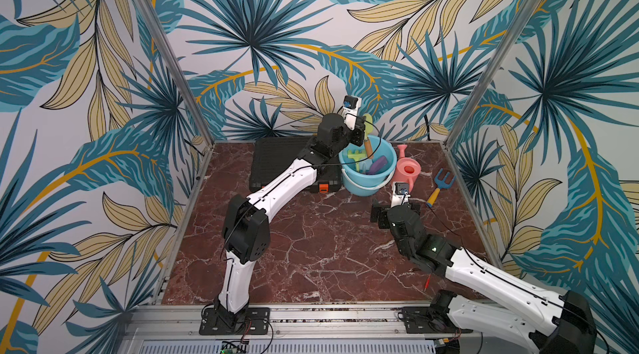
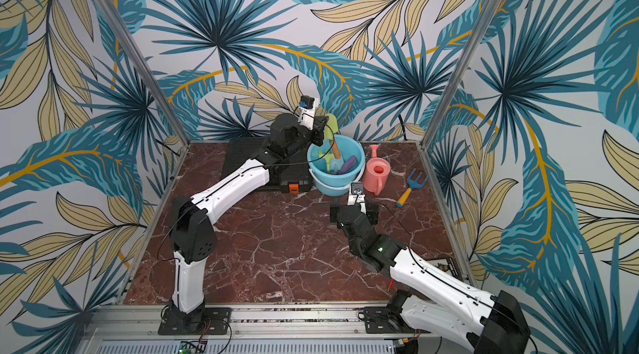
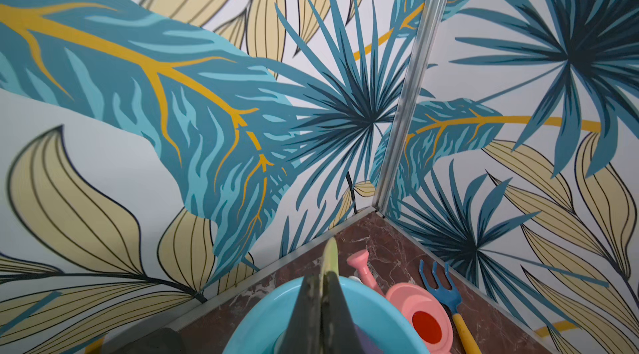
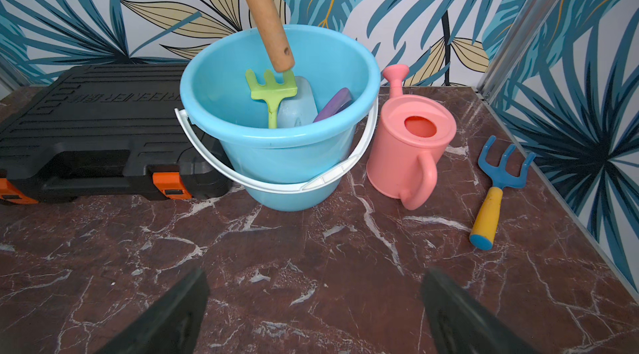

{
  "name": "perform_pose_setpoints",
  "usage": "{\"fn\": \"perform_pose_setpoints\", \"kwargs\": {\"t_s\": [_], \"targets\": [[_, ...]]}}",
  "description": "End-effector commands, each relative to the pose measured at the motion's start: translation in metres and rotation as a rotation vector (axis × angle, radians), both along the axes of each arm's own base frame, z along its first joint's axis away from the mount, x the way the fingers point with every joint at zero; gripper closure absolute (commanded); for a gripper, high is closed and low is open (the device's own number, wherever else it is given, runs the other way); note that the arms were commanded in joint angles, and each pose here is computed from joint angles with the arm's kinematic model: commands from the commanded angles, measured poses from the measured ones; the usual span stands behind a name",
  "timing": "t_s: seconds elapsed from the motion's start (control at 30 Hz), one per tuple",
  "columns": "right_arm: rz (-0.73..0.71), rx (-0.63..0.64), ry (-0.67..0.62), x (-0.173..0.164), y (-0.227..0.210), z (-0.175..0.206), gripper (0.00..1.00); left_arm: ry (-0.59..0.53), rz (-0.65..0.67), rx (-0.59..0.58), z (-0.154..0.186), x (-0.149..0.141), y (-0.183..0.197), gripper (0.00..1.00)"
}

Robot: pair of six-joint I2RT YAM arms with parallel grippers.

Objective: Organize the gardening tools
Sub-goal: Place the gardening tool in the container.

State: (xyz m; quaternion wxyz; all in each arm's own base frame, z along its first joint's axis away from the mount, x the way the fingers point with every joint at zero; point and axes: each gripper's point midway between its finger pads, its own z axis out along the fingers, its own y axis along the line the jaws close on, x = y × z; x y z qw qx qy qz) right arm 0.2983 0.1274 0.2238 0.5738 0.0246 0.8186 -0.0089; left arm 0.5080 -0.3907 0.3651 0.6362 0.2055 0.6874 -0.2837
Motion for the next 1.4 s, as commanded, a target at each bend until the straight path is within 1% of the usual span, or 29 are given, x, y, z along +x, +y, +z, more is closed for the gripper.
{"fn": "perform_pose_setpoints", "kwargs": {"t_s": [0.0, 0.1, 0.17, 0.2, 0.23, 0.27, 0.3, 0.33, 0.43, 0.53, 0.6, 0.63, 0.67, 0.7, 0.8, 0.9, 0.97, 1.17, 1.3, 1.37], "targets": [[-0.029, 0.002, -0.016, 0.0, -0.005, 0.008, 0.0, 0.009, -0.108, 0.025, -0.016, -0.003, -0.018, 1.0], [-0.031, 0.003, -0.019, 0.0, -0.005, 0.009, 0.01, 0.064, -0.138, 0.05, -0.042, -0.003, -0.024, 0.99], [-0.03, 0.002, -0.017, 0.0, -0.005, 0.008, 0.01, 0.098, -0.157, 0.056, -0.056, -0.004, -0.027, 0.96], [-0.031, 0.002, -0.018, 0.0, -0.005, 0.008, 0.0, 0.112, -0.161, 0.054, -0.061, -0.004, -0.028, 0.89], [-0.03, 0.0, -0.018, 0.0, -0.005, 0.008, 0.01, 0.12, -0.164, 0.053, -0.065, -0.004, -0.028, 0.76], [-0.031, -0.001, -0.017, 0.0, -0.005, 0.008, 0.0, 0.125, -0.165, 0.052, -0.065, -0.004, -0.028, 0.67], [-0.032, -0.001, -0.017, 0.0, -0.006, 0.008, 0.0, 0.132, -0.165, 0.052, -0.067, -0.005, -0.028, 0.53], [-0.033, -0.004, -0.018, 0.0, -0.006, 0.008, 0.0, 0.138, -0.161, 0.051, -0.066, -0.005, -0.027, 0.44], [-0.037, -0.004, -0.02, 0.0, -0.007, 0.009, 0.0, 0.145, -0.149, 0.058, -0.06, -0.006, -0.021, 0.4], [-0.038, 0.0, -0.023, -0.001, -0.008, 0.01, 0.01, 0.137, -0.126, 0.061, -0.048, -0.011, -0.011, 0.25], [-0.039, 0.002, -0.026, -0.001, -0.009, 0.011, 0.0, 0.13, -0.112, 0.06, -0.04, -0.017, -0.004, 0.2], [-0.041, 0.002, -0.027, -0.001, -0.009, 0.011, 0.01, 0.119, -0.109, 0.047, -0.03, -0.023, 0.001, 0.11], [-0.041, -0.002, -0.024, -0.001, -0.009, 0.01, 0.01, 0.124, -0.105, 0.041, -0.029, -0.027, 0.005, 0.02], [-0.041, -0.001, -0.025, -0.001, -0.009, 0.01, 0.01, 0.132, -0.097, 0.032, -0.028, -0.031, 0.009, 0.0], [-0.043, -0.004, -0.025, -0.001, -0.009, 0.01, 0.01, 0.129, -0.085, -0.002, -0.015, -0.048, 0.023, 0.0], [-0.048, -0.011, -0.023, 0.0, -0.01, 0.009, 0.01, 0.153, -0.079, -0.019, -0.017, -0.068, 0.036, 0.0], [-0.053, -0.017, -0.022, 0.0, -0.011, 0.008, 0.0, 0.16, -0.07, -0.031, -0.013, -0.084, 0.048, 0.0], [-0.064, -0.041, -0.031, 0.001, -0.013, 0.007, 0.0, 0.211, -0.014, -0.047, -0.04, -0.131, 0.084, 0.0], [-0.086, -0.067, -0.041, 0.001, -0.018, 0.005, 0.0, 0.241, 0.03, 0.022, -0.069, -0.164, 0.102, 0.0], [-0.106, -0.088, -0.048, 0.002, -0.022, 0.004, 0.01, 0.258, 0.055, 0.037, -0.083, -0.175, 0.112, 0.0]]}}
